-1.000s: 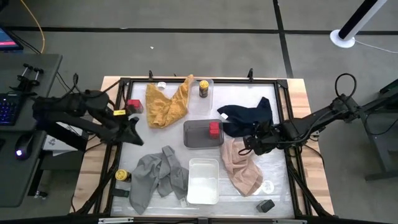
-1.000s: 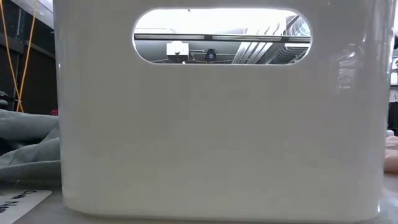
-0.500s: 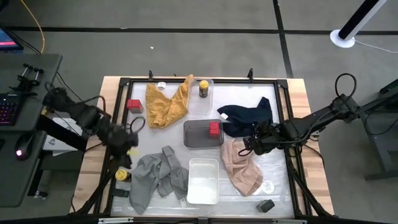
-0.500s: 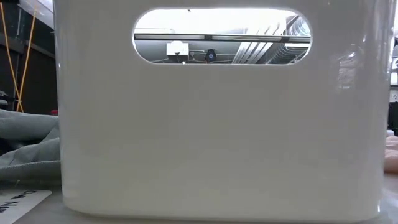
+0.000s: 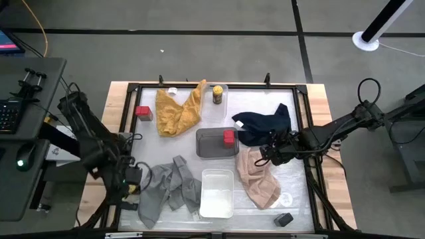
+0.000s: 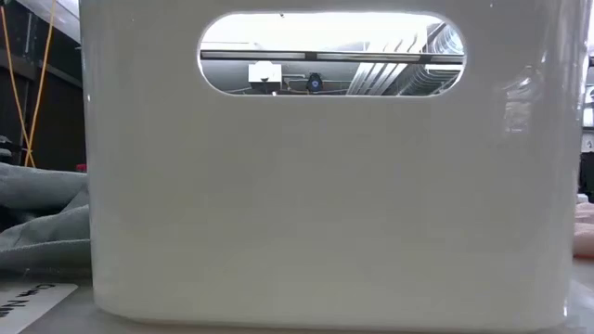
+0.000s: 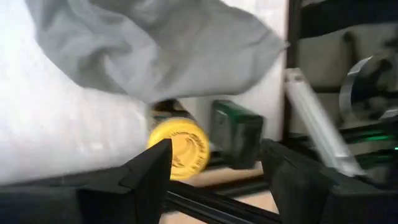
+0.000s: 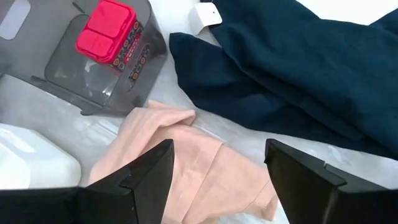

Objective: Sort spices by type
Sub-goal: Put the yellow spice bottle into the transparent bin

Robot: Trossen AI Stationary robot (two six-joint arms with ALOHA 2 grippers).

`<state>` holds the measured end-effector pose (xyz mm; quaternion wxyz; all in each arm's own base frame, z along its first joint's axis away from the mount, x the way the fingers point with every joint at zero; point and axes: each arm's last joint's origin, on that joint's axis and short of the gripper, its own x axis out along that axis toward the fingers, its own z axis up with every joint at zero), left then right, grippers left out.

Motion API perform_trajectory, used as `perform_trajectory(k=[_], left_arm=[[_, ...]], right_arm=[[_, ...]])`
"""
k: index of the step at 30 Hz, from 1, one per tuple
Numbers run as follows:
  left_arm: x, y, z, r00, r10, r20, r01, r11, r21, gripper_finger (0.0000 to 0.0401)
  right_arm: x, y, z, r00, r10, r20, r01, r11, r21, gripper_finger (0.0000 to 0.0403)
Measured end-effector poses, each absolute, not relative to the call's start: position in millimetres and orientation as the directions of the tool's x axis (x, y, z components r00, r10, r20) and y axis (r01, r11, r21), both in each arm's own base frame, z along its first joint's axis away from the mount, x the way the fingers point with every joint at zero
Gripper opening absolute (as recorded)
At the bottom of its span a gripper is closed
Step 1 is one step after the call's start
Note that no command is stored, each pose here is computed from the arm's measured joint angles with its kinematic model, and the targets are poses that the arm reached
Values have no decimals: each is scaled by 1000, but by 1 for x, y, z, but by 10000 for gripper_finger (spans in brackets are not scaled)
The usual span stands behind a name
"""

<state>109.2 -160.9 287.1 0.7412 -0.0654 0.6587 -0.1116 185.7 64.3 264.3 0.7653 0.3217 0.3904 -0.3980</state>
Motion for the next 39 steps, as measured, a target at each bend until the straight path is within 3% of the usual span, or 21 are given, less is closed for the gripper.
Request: perform_trajectory(k=[6,12,18,28,39], left_arm=[[106,-175,271,92,-99,-991,117,989,-88,235],[105,-183,265,25,-126,-992,78,989,-124,235],[107,-182,265,29,-126,-992,-9,992,-126,235],[107,-182,265,30,-124,-992,137,983,-119,236],[107,-179,265,60,-82,-995,101,992,-75,323]], right_arm=[[186,64,264,379,-362,-852,861,476,181,247],[186,64,264,378,-362,-852,861,476,180,247],[186,64,264,378,-362,-852,861,476,179,247],[186,64,264,377,-362,-852,860,477,178,247],[186,64,264,377,-362,-852,855,489,171,247]])
